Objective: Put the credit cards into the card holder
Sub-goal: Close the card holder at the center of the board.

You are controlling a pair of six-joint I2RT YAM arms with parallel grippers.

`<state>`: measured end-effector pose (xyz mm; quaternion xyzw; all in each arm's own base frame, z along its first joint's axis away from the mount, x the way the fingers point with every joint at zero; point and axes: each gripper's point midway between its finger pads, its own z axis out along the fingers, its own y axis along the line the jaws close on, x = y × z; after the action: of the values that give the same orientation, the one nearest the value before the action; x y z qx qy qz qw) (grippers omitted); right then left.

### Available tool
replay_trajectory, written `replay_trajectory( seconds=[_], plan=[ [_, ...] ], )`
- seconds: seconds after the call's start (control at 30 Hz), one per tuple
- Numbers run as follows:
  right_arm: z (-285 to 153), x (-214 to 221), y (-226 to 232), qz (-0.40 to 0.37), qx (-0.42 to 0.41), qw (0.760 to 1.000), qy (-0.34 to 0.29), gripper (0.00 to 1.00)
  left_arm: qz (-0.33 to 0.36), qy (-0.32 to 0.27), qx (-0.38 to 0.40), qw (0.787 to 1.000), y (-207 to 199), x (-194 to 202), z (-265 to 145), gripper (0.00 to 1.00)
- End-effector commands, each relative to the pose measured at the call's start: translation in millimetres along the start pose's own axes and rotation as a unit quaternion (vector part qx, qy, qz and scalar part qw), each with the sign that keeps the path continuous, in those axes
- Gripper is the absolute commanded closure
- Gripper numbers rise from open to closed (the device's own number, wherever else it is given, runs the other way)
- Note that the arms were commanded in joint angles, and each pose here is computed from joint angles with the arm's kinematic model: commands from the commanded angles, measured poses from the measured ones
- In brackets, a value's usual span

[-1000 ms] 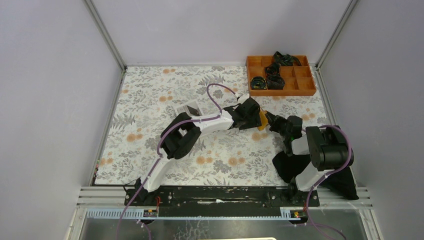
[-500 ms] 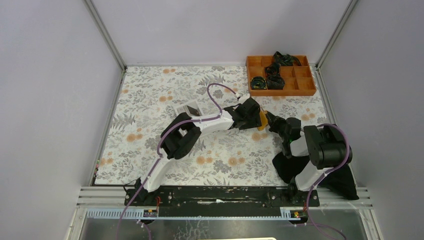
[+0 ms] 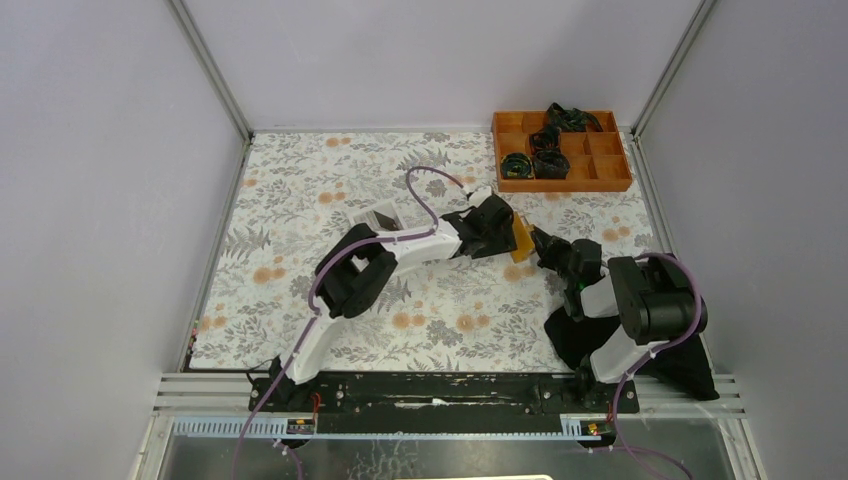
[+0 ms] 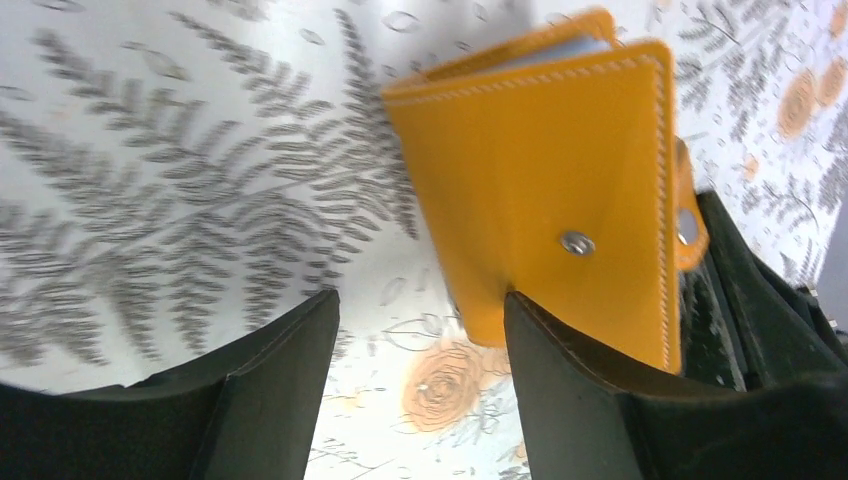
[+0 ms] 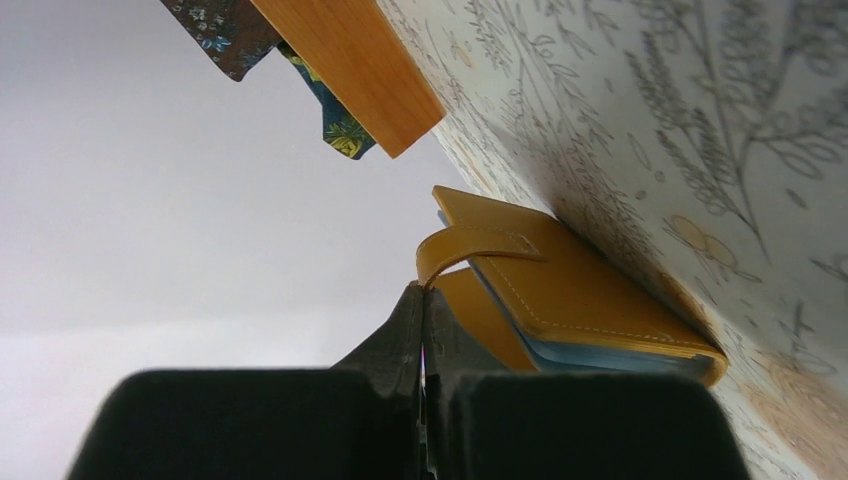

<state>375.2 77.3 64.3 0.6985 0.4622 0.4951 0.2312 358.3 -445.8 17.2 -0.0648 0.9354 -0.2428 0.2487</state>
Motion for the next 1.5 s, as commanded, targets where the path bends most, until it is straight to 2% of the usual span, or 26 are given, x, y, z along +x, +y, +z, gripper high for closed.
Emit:
replay_trajectory(
  seconds=[0.0, 0.17, 0.33, 0.7, 1.17, 1.47],
  plan=[
    [-8, -18, -18, 0.188, 0.051, 0.980, -0.045, 1.00, 0.030, 0.088, -0.259, 0.961, 167, 50, -4, 0.29],
    [-8, -17, -18, 0.174, 0.054, 0.982, -0.047, 1.00, 0.029, 0.031, -0.222, 0.974, 134, 11, -2, 0.29],
    [-8, -18, -21, 0.159, 0.062, 0.984, -0.051, 1.00, 0.019, 0.033, -0.175, 0.984, 111, 7, 7, 0.29],
    [-6, -20, -27, 0.141, 0.072, 0.986, -0.057, 1.00, 0.007, -0.008, -0.085, 0.996, 61, -22, 2, 0.29],
    [-6, -19, -28, 0.128, 0.073, 0.987, -0.059, 1.00, -0.010, -0.061, 0.034, 0.998, -13, -67, -10, 0.28],
    [-6, -17, -35, 0.112, 0.087, 0.988, -0.053, 1.00, 0.011, -0.066, 0.074, 0.995, -31, -75, -9, 0.26]
  ],
)
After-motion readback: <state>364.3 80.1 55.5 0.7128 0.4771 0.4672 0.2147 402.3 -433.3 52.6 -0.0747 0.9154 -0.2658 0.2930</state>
